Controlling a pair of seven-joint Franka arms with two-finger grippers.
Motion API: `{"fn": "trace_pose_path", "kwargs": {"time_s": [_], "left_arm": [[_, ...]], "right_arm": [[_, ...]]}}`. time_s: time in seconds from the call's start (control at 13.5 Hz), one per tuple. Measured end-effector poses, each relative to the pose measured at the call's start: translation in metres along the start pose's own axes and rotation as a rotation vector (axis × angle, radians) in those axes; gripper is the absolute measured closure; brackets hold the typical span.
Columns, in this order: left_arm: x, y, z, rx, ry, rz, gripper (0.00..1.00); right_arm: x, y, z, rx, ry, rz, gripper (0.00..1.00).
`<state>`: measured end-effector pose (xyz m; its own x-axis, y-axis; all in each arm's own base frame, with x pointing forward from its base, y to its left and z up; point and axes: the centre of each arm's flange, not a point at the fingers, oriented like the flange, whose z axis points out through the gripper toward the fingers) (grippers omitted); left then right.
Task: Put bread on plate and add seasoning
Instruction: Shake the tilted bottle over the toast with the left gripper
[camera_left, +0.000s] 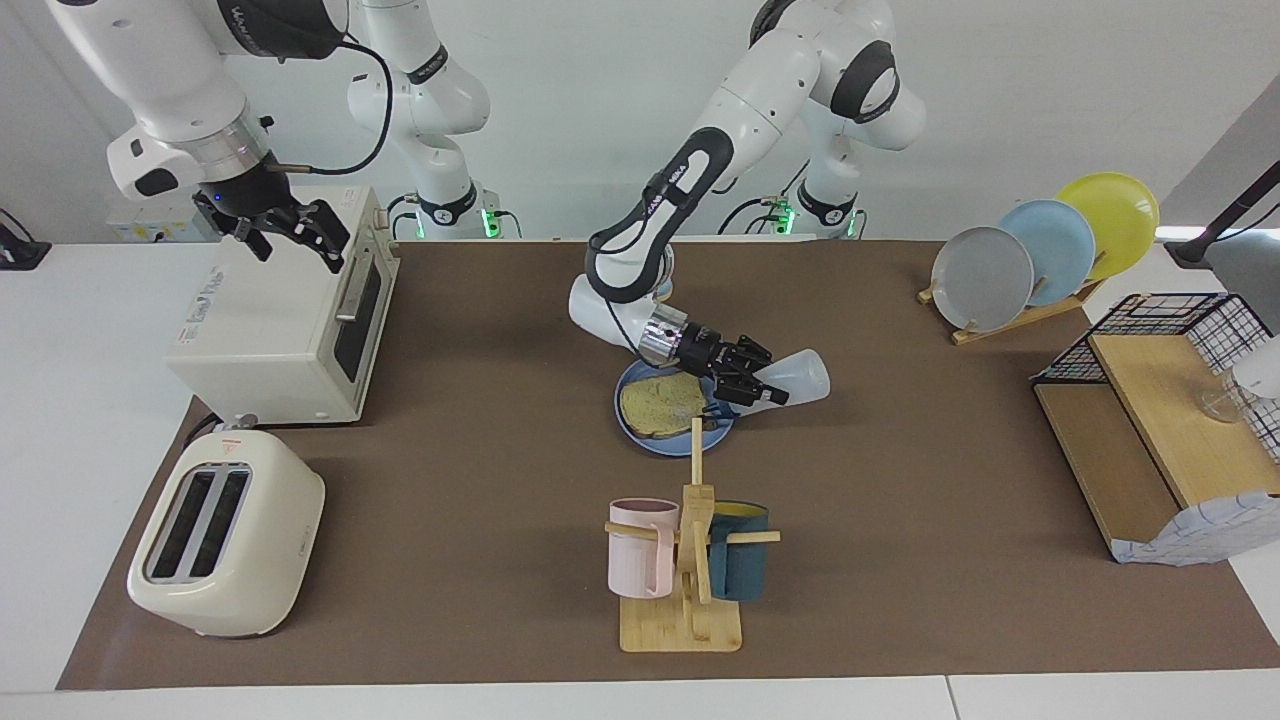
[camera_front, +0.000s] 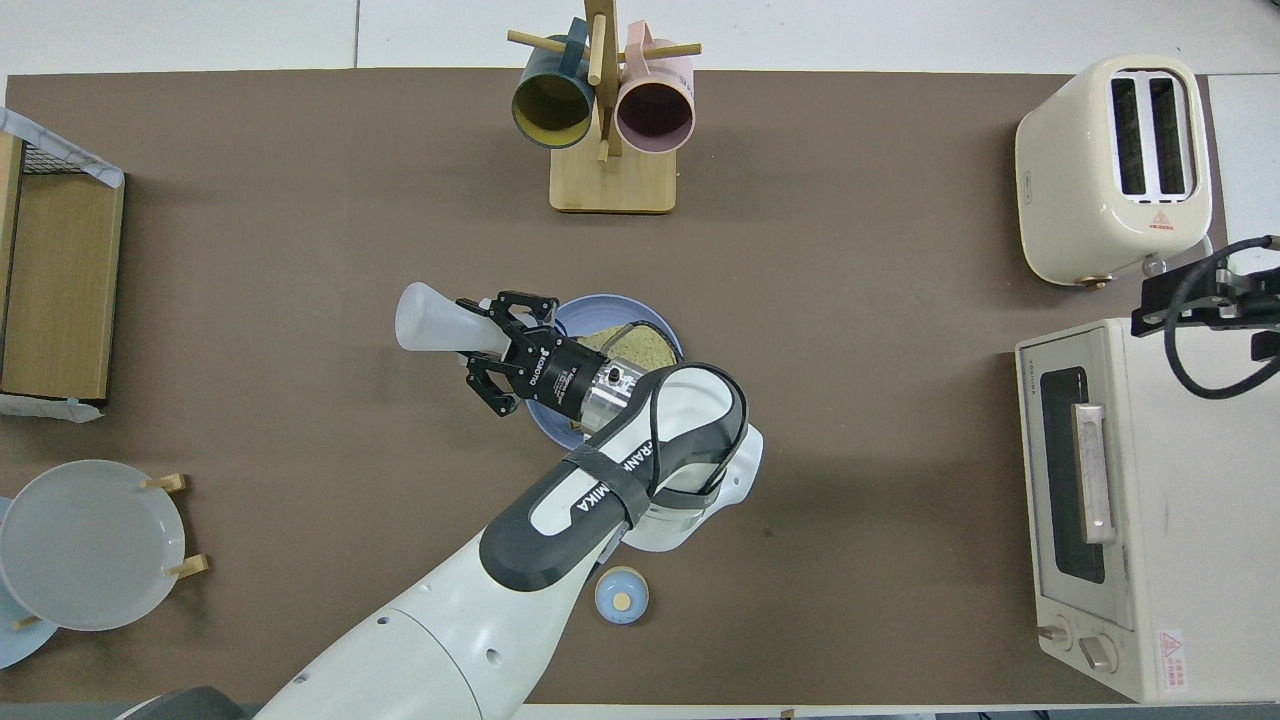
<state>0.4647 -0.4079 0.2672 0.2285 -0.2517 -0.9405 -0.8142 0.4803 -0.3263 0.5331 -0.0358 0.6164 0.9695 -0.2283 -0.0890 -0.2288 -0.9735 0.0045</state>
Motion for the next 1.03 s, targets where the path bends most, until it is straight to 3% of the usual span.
{"fn": "trace_pose_path", "kwargs": {"time_s": [0.3, 0.52, 0.67, 1.03], "left_arm": [[-0.01, -0.006, -0.046, 0.058, 0.036, -0.032, 0.56], [-0.011, -0.003, -0.065, 0.086, 0.046, -0.034, 0.56], [-0.01, -0.007, -0.05, 0.069, 0.032, -0.037, 0.56], [-0.002, -0.025, 0.033, 0.009, -0.017, -0.045, 0.56]], "right_arm": [[0.005, 0.033, 0.001, 0.016, -0.001, -0.022, 0.0], [0.003, 0.022, 0.0, 0.014, 0.0, -0.051, 0.0], [0.002, 0.016, 0.0, 0.013, 0.002, -0.062, 0.0], [0.001, 0.015, -0.001, 0.013, 0.003, -0.064, 0.0]]}}
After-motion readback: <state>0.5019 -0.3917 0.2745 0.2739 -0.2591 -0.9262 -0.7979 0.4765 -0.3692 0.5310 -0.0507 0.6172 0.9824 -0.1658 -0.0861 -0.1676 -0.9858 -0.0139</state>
